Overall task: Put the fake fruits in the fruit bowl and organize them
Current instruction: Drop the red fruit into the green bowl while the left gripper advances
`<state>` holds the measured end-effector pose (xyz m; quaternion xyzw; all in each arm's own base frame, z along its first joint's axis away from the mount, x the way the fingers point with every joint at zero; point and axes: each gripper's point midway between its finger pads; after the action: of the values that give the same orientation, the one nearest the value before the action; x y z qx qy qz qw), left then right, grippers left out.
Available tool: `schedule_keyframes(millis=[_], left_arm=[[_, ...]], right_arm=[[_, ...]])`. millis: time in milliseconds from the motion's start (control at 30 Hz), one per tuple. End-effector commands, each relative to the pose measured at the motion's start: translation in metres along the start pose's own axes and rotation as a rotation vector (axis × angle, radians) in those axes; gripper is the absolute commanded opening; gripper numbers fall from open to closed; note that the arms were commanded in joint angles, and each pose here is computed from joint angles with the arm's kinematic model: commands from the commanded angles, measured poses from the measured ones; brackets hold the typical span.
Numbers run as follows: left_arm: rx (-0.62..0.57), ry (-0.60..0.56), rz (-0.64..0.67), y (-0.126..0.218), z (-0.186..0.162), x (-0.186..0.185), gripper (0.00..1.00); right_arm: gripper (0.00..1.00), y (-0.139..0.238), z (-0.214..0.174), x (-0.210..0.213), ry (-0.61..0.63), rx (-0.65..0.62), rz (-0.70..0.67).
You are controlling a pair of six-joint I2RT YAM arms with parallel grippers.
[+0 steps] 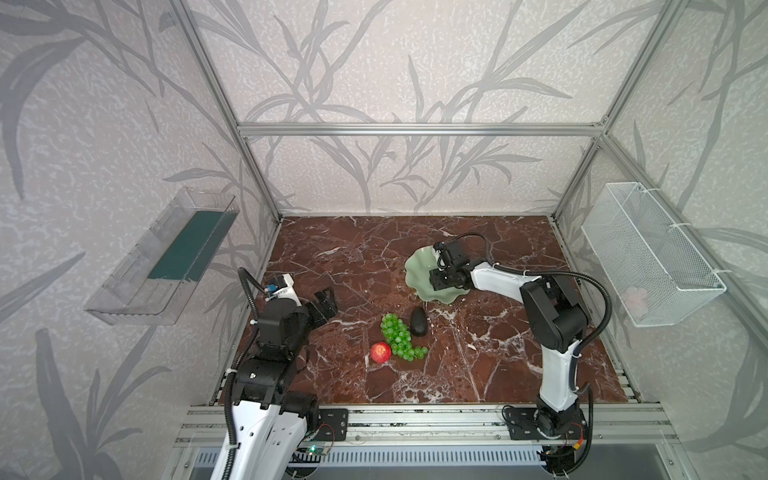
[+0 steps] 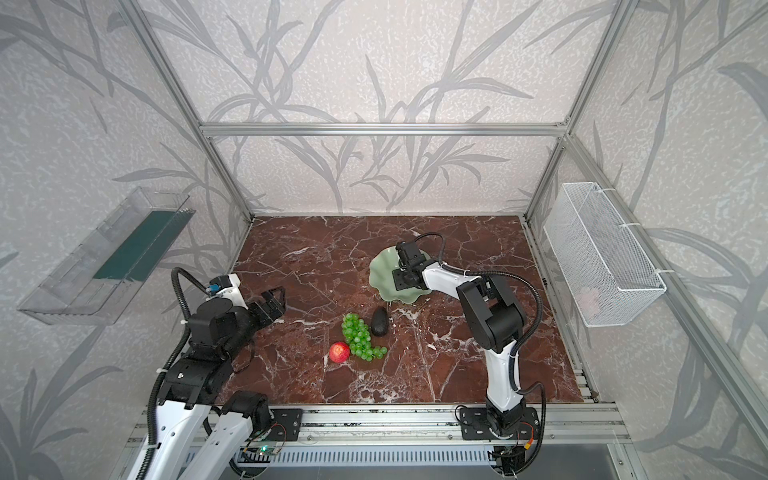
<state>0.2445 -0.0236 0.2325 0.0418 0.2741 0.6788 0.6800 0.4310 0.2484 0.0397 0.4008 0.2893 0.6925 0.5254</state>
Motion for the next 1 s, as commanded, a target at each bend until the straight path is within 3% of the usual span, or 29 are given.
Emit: schedule_keyframes(millis=[0, 200, 333, 467, 667, 967], left_arm=[[0.065, 0.066, -0.043, 0.001, -0.011, -0.008, 0.92], [0.127, 0.068, -0.124, 0.001, -0.023, -0.026, 0.91], [0.156, 0.026, -0.159, 0.001, -0.036, -0.036, 0.9], [0.204, 0.001, -0.205, -0.006, -0.057, -0.049, 0.9], [0.31, -0.089, -0.24, -0.012, -0.086, -0.064, 0.9], [0.484, -0.217, -0.25, -0.015, -0.141, -0.079, 0.9]], right_arm=[[0.59, 0.005, 0.016, 0.006, -0.025, -0.028, 0.034], [0.77, 0.038, 0.042, 0.018, -0.04, -0.074, 0.083], [0.91, 0.086, 0.064, 0.025, -0.046, -0.174, 0.131], [0.99, 0.14, 0.063, 0.027, -0.06, -0.312, 0.212], [0.99, 0.199, 0.035, 0.016, -0.142, -0.492, 0.344], [0.99, 0.212, -0.022, -0.017, -0.204, -0.498, 0.329]])
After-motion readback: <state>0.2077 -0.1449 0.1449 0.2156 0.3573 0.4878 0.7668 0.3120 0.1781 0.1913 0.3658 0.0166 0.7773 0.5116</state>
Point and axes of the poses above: each gripper's point midway between its finger pads, its own y axis back along the fingers, its own x axis along the line the jaws close on, z = x × y, and after that the axes turned 14 degrees about -y, right-handed
